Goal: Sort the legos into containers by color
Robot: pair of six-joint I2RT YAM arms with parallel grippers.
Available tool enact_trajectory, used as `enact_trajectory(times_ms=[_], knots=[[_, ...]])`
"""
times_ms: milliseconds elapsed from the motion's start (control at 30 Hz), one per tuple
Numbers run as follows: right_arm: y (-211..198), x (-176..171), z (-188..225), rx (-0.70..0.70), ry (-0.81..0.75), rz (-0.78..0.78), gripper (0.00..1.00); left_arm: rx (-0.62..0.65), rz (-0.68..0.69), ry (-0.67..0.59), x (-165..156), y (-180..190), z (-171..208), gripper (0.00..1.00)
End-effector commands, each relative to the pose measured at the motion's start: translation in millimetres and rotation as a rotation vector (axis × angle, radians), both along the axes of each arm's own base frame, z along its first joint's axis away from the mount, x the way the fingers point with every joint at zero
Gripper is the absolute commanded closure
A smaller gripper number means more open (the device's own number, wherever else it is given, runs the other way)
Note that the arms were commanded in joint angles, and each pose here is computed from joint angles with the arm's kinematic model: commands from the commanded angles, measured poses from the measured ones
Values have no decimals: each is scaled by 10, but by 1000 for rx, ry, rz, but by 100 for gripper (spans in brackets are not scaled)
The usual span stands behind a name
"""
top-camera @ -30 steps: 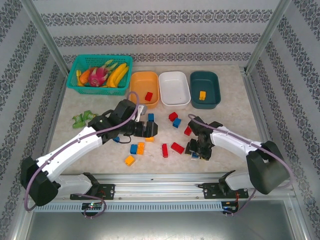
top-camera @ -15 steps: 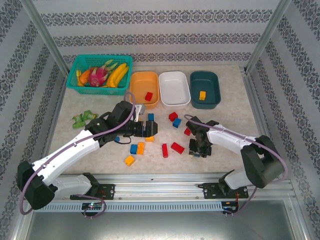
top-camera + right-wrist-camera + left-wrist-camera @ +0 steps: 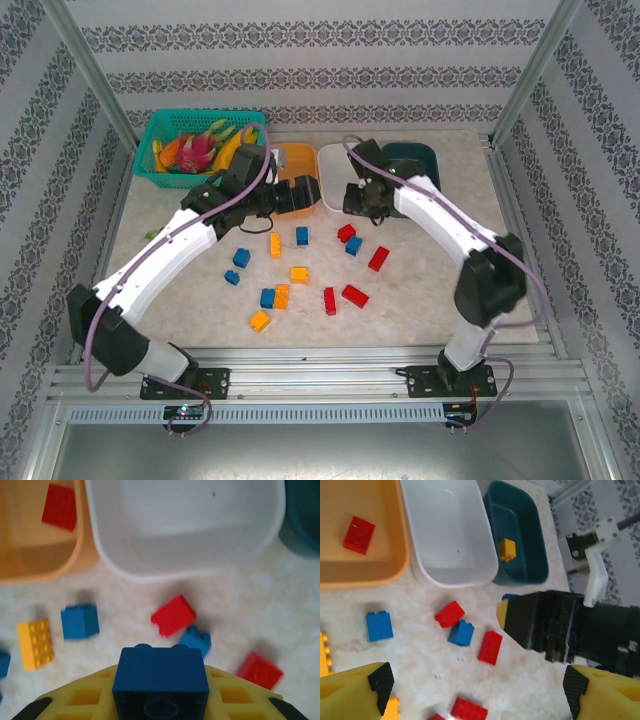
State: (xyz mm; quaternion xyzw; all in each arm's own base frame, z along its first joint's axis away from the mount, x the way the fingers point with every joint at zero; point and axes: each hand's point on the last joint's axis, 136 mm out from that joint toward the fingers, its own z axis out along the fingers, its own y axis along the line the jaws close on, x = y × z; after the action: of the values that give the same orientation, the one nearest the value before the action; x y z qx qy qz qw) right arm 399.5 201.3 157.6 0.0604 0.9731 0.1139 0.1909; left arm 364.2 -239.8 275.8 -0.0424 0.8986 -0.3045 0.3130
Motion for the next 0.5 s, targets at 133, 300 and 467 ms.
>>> enact_trajectory(times_ms=[133,300,467], knots=[[35,802,-445,-31,56,19,76,-57,82,6,531,181,-6,9],[8,1167,-826,-1,112,-5,71,-34,71,12,689,156,-9,10],[0,1273,-1120,4,167,-1,63,-29,74,41,682,154,-131,10]])
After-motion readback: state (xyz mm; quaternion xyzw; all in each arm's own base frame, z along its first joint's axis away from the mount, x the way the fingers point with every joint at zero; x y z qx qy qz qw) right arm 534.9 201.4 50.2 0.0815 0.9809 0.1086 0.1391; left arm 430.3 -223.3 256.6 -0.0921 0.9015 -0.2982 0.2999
